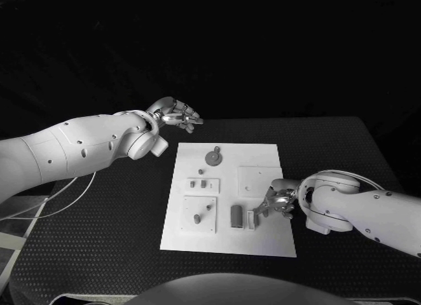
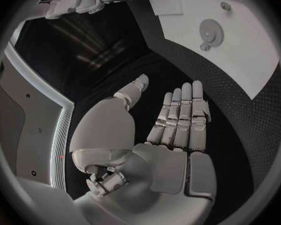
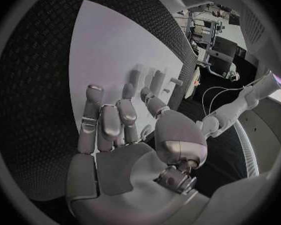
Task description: Assemble the parts on the task board
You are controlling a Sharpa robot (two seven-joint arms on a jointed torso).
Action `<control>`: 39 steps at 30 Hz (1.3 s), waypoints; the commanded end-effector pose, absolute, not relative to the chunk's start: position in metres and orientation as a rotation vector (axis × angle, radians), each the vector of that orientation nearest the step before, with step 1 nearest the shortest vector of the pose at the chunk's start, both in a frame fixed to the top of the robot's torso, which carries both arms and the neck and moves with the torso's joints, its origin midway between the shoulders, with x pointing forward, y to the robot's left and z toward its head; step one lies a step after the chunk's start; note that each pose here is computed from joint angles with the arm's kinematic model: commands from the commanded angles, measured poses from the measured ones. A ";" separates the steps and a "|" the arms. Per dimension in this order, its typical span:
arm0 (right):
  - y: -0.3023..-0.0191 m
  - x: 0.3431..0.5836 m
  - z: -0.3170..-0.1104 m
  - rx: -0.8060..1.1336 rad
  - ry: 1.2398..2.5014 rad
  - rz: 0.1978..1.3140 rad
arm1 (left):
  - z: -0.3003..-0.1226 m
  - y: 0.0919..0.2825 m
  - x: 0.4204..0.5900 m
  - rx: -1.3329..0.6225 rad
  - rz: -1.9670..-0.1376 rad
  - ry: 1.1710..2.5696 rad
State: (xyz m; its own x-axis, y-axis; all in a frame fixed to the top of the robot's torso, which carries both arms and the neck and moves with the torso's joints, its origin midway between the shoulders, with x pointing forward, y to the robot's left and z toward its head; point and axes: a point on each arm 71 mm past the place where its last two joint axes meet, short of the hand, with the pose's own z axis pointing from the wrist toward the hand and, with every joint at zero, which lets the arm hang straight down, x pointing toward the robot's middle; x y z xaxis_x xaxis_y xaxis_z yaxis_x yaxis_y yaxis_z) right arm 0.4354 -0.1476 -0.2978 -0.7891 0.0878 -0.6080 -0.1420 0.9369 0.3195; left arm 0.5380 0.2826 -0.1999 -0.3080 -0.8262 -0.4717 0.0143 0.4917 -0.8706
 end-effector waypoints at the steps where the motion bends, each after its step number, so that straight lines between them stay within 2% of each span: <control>1: -0.146 0.434 -0.303 -0.076 2.444 0.421 | -0.199 0.280 0.538 -0.692 -1.010 1.682; 12: -0.139 0.430 -0.311 -0.092 2.459 0.431 | -0.199 0.279 0.538 -0.692 -1.010 1.683; 22: -0.139 0.430 -0.317 -0.154 2.457 0.386 | -0.199 0.279 0.538 -0.691 -1.012 1.685; 39: -0.142 0.428 -0.319 -0.213 2.466 0.363 | -0.199 0.280 0.538 -0.693 -1.008 1.683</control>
State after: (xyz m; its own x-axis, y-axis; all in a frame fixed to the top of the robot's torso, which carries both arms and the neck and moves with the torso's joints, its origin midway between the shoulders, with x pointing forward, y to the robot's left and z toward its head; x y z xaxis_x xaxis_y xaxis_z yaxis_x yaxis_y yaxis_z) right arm 0.4314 -0.1353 -0.3112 -0.7793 -0.0105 -0.6265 -0.2232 0.9390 0.2619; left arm 0.5382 0.2819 -0.2000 -0.3117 -0.8254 -0.4707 0.0145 0.4912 -0.8709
